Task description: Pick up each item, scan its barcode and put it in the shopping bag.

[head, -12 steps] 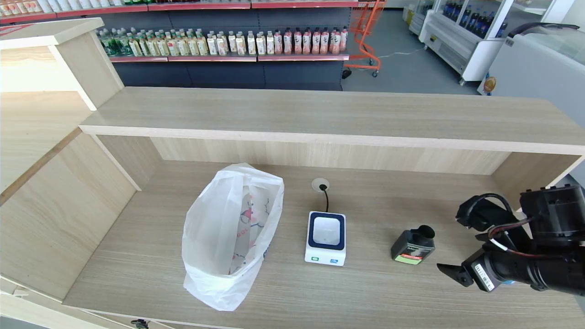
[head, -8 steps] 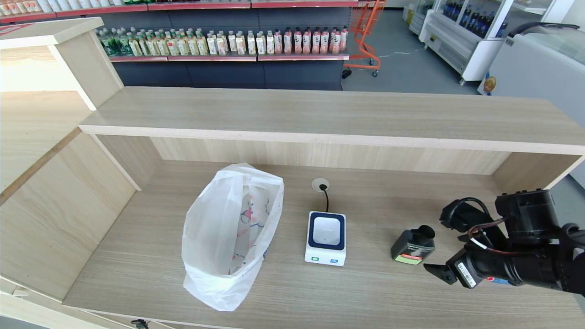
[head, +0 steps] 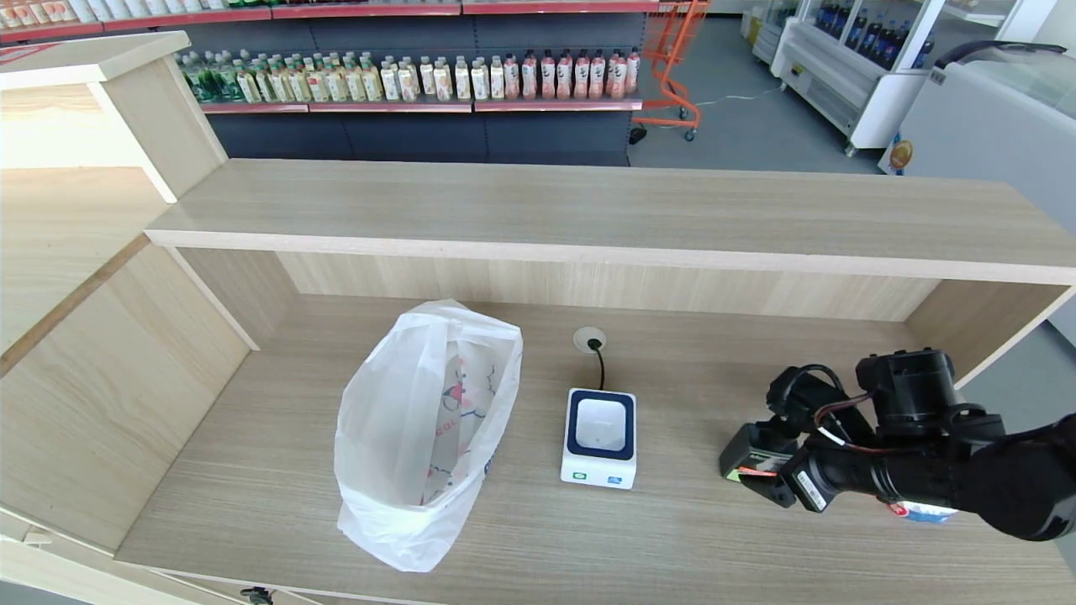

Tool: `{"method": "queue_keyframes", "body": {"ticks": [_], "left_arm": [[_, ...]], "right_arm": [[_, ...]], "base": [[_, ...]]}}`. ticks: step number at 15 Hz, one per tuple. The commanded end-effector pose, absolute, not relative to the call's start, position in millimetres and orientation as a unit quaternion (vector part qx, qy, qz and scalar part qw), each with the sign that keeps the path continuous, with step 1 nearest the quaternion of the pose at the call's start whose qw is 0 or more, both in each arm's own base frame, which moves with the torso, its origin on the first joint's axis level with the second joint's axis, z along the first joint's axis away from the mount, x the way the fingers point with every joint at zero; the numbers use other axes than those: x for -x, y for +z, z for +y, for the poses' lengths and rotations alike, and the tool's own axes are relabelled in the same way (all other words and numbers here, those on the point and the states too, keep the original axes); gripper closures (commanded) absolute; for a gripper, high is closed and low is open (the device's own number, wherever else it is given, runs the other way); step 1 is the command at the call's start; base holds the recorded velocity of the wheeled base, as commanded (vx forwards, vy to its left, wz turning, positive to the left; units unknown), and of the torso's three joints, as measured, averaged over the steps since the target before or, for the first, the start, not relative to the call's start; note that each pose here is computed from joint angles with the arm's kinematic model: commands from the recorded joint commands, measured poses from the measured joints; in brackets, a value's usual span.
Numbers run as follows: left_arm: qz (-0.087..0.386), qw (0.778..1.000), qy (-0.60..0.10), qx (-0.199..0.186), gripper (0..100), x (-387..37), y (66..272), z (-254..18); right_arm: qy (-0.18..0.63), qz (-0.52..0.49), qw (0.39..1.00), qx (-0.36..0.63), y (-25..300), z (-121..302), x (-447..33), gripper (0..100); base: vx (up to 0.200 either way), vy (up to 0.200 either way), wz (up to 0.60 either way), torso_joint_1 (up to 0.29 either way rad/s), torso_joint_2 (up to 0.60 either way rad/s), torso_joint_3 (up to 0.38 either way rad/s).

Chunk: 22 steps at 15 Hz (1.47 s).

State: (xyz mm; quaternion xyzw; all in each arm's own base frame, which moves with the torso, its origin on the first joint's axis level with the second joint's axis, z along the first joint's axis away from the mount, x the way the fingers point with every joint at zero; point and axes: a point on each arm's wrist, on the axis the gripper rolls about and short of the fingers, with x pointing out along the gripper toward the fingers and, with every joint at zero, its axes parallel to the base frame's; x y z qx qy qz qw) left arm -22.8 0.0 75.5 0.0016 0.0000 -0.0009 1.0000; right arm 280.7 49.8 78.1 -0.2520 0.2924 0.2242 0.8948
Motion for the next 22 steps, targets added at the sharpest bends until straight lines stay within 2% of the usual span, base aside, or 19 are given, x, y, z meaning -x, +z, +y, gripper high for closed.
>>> {"method": "queue_keyframes", "body": {"ticks": [1,2,3,8,11,14,15,16,18,19,22], "left_arm": [[0.000,1.000,-0.001,-0.002,0,23,75,0],[0.000,1.000,-0.001,-0.002,0,23,75,0],[0.000,1.000,-0.001,-0.002,0,23,75,0],[0.000,1.000,-0.001,-0.002,0,23,75,0],[0.000,1.000,0.000,-0.002,0,23,75,0],[0.000,1.000,-0.001,-0.002,0,23,75,0],[0.000,1.000,-0.001,-0.002,0,23,75,0],[0.000,1.000,-0.001,-0.002,0,23,75,0],[0.000,1.000,-0.001,-0.002,0,23,75,0],[0.000,1.000,-0.001,-0.002,0,23,75,0],[0.000,1.000,-0.001,-0.002,0,23,75,0]], "right_arm": [[0.235,0.293,0.891,0.254,71,58,-290,0],[0.241,0.288,0.891,0.256,71,62,-293,0],[0.241,0.288,0.891,0.255,71,62,-294,100],[0.249,0.283,0.890,0.256,72,69,-293,100],[0.237,0.260,0.904,0.244,93,64,-278,100],[0.198,0.197,0.938,0.204,138,47,-229,100],[0.182,0.173,0.942,0.222,147,36,-204,100],[0.177,0.151,0.931,0.280,151,27,-184,100],[0.194,0.095,0.880,0.422,156,21,-163,100],[0.235,0.059,0.851,0.467,157,23,-162,100],[0.336,-0.080,0.687,0.640,150,31,-175,100]], "base": [[0.000,0.000,0.00,0.000,0.00,0.000],[0.000,0.000,0.00,0.000,0.00,0.000],[0.000,0.000,0.00,0.000,0.00,0.000],[0.000,0.000,0.00,0.000,0.00,0.000],[0.000,0.000,0.00,0.000,0.00,0.000],[0.000,0.000,0.00,0.000,0.00,0.000],[0.000,0.000,0.00,0.000,0.00,0.000],[0.000,0.000,0.00,0.000,0.00,0.000],[0.000,0.000,0.00,0.000,0.00,0.000],[0.000,0.000,0.00,0.000,0.00,0.000],[0.000,0.000,0.00,0.000,0.00,0.000]]}}
